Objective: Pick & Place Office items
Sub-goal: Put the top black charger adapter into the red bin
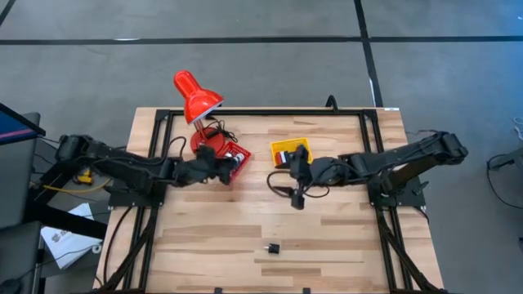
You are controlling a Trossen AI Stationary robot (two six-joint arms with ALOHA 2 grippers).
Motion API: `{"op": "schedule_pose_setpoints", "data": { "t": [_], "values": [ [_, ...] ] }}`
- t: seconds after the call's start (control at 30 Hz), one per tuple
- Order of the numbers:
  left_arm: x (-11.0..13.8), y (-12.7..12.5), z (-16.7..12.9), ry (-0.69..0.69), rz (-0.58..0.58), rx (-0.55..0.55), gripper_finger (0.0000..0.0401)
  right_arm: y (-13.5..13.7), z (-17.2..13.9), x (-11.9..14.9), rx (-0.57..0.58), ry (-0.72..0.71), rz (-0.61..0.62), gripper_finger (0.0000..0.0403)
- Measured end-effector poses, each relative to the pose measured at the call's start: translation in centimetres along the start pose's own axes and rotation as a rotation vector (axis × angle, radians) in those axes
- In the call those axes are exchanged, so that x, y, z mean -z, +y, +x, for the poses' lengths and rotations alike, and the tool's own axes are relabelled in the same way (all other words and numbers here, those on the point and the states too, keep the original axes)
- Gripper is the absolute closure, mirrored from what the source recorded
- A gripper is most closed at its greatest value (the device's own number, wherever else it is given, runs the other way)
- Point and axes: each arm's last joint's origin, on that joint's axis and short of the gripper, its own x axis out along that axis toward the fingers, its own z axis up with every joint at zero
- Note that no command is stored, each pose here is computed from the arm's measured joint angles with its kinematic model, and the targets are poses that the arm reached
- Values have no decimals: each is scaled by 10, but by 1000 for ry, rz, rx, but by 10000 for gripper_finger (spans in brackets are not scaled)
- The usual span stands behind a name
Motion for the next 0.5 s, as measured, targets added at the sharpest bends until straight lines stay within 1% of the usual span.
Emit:
{"op": "schedule_pose_setpoints", "data": {
  "t": [0.13,0.23,0.37,0.5],
  "values": [
    [-11,17,11,-18,12,-110,252,-3,4,1,14,-13,41,101],
    [-17,27,17,-9,10,-168,250,-1,11,5,16,13,32,101],
    [-18,35,26,35,5,-194,249,3,23,12,17,39,21,101],
    [-7,37,36,126,25,-193,251,6,35,19,19,66,12,101]
  ]
}}
